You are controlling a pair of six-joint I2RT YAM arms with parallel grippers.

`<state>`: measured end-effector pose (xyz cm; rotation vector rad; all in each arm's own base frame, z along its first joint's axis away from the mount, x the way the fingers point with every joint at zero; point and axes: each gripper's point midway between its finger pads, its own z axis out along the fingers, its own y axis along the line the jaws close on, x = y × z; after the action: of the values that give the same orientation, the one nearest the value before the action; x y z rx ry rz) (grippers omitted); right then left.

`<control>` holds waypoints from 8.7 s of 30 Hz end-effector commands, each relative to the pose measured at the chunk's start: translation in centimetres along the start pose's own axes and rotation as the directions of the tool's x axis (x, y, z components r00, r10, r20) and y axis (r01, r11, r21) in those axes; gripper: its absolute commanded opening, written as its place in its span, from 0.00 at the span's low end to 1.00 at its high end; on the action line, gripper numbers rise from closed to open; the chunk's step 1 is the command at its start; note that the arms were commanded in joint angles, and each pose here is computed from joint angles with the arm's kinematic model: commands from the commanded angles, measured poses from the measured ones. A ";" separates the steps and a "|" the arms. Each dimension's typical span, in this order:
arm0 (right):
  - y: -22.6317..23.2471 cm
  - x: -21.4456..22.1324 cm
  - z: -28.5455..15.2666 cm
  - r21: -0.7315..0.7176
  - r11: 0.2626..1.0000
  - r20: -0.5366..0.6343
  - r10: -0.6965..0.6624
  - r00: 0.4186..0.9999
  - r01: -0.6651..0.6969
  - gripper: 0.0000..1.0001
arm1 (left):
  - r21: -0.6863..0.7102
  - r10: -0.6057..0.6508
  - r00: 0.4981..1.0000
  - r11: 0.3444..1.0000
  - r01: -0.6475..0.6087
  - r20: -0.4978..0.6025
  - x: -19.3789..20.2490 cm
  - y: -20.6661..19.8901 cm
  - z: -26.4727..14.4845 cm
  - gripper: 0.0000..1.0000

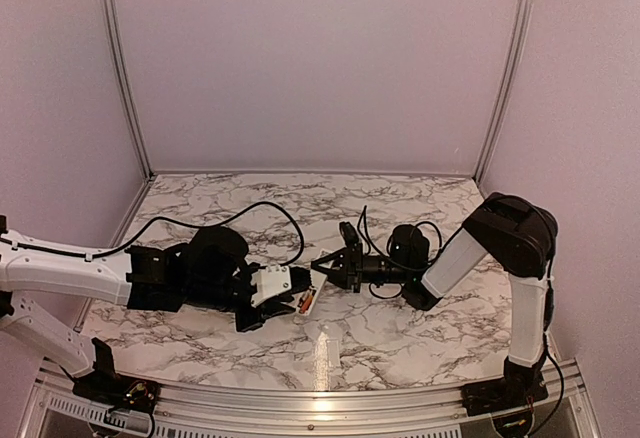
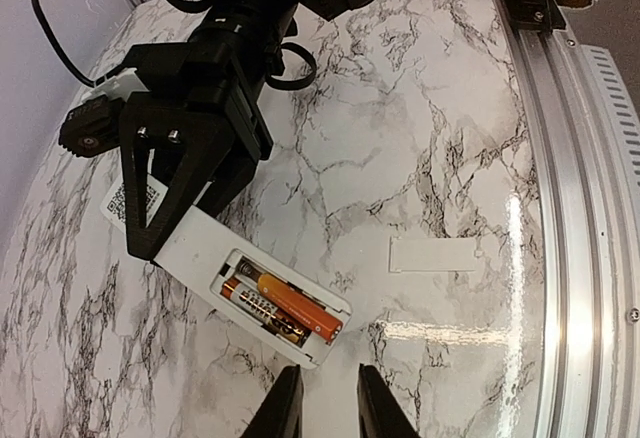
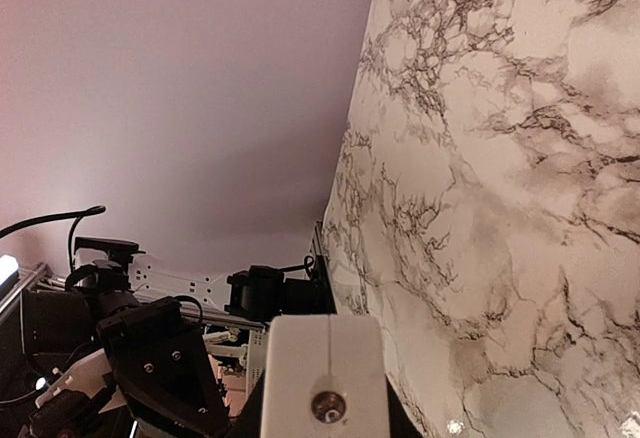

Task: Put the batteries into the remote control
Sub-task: Load the battery into the battery compartment, then press the battery in the battery compartment.

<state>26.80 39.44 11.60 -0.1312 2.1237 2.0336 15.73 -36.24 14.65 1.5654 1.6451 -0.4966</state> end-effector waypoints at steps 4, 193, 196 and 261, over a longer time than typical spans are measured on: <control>2.5 0.2 1.0 -0.053 0.998 -0.028 -0.045 0.999 0.044 0.00 | -0.013 0.039 0.999 0.999 -0.039 0.003 -0.5 0.1 0.7 0.20; 7.3 1.5 1.1 -0.151 0.975 -0.070 -0.177 0.982 0.165 0.00 | 0.180 -0.834 0.546 0.526 0.831 -0.086 3.4 3.4 4.6 0.31; 7.1 1.5 1.1 -0.146 0.976 -0.071 -0.176 0.982 0.164 0.00 | 0.188 -0.829 0.553 0.532 0.825 -0.081 3.0 3.4 4.1 0.46; 8.5 1.2 1.0 -0.151 0.960 -0.071 -0.247 0.966 0.234 0.00 | 0.045 -0.853 0.496 0.495 0.867 -0.163 6.8 4.0 4.0 0.39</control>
<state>25.03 40.53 15.60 -0.3551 2.0310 1.9966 19.94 -36.78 12.27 0.7586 2.3321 -1.2993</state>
